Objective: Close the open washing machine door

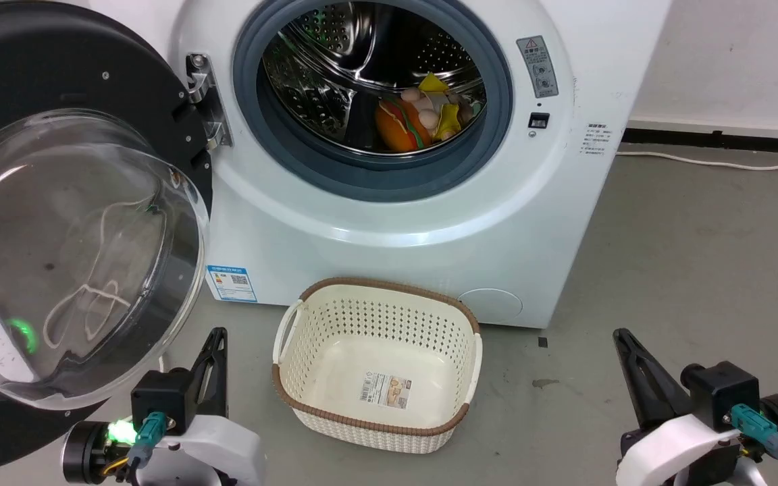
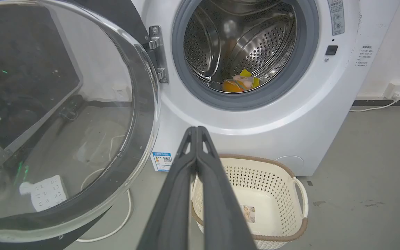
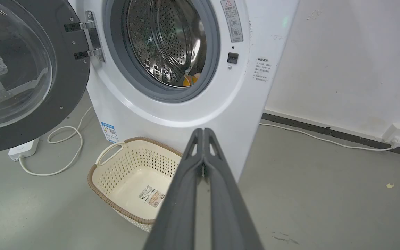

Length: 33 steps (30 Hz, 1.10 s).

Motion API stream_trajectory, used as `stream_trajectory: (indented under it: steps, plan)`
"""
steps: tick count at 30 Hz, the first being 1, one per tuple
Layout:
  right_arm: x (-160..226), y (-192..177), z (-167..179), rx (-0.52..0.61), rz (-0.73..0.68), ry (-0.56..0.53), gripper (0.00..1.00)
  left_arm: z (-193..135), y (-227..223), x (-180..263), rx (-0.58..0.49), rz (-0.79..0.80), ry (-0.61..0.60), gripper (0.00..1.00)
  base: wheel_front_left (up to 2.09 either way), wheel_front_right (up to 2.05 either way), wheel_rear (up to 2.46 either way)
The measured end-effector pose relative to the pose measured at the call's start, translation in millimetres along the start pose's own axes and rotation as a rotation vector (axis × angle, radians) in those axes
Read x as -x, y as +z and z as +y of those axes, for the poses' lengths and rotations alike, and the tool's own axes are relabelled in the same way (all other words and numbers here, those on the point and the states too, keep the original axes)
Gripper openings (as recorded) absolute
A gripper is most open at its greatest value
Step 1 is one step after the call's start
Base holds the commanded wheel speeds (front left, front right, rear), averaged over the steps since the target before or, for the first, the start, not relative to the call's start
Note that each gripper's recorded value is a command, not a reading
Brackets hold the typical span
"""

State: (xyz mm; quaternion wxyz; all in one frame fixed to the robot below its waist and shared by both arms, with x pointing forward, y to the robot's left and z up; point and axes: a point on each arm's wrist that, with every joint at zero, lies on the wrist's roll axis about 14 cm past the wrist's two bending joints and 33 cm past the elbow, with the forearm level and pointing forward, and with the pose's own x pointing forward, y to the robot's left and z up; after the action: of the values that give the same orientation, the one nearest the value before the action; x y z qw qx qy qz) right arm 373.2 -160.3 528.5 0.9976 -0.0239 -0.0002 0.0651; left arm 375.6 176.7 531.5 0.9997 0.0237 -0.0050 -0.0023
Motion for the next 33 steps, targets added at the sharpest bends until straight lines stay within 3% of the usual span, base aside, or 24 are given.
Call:
stream_trajectory:
  steps: [13, 14, 33]
  plan:
    - [0.0, 0.0, 0.1, 0.0, 0.0, 0.0, 0.0, 0.2, 0.0, 0.0, 0.0, 0.0, 0.001, 0.0, 0.0, 0.0, 0.0]
    - [0.0, -0.1, 0.0, 0.0, 0.0, 0.0, 1.0, -0.1, -0.1, -0.1, 0.0, 0.0, 0.0, 1.0, 0.0, 0.0, 0.0]
    - [-3.8, 4.3, 4.4, -0.013, -0.031, 0.014, 1.0, 5.3, 5.5, 4.3, -0.001, -0.033, 0.015, 1.0, 0.0, 0.0, 0.0]
